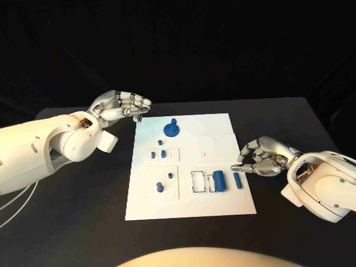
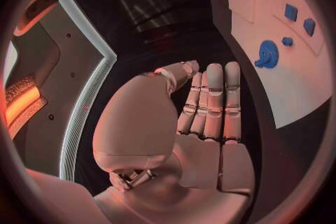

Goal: Assemble the parts on the task board

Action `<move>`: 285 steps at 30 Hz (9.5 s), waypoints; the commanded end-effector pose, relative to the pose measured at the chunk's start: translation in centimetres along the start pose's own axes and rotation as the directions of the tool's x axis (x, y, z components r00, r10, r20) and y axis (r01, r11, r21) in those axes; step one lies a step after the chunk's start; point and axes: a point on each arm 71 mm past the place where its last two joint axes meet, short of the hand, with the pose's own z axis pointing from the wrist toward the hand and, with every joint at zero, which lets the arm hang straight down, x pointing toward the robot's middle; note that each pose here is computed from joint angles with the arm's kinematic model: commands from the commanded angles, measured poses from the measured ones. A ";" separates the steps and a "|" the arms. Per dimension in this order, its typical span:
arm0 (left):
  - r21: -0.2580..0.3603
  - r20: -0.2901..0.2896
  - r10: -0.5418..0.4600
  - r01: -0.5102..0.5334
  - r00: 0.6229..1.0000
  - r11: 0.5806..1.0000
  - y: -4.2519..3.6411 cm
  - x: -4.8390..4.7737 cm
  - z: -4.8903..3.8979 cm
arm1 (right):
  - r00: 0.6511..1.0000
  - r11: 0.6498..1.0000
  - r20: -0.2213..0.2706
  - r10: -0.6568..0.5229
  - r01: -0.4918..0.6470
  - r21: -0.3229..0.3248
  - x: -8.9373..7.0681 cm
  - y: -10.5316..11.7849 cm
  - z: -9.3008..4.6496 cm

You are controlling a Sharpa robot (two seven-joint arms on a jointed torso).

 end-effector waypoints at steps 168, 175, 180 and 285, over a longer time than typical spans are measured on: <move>-0.011 -0.030 -0.002 0.002 1.000 1.000 -0.09 0.12 -0.45 | 0.999 0.998 -0.005 0.039 -0.039 0.054 2.3 0.9 0.9; -0.011 -0.033 -0.003 0.003 0.999 1.000 -0.10 0.20 -0.45 | 0.999 0.997 0.032 -0.024 0.022 0.073 1.5 -0.9 0.6; -0.011 -0.034 -0.003 0.003 0.999 1.000 -0.09 0.18 -0.45 | 0.997 0.993 0.031 -0.067 0.063 0.102 1.8 -2.0 0.2; -0.020 -0.041 -0.004 0.003 0.999 1.000 -0.06 0.12 -0.66 | 0.983 0.987 -0.176 0.057 -0.029 0.157 7.9 3.2 2.8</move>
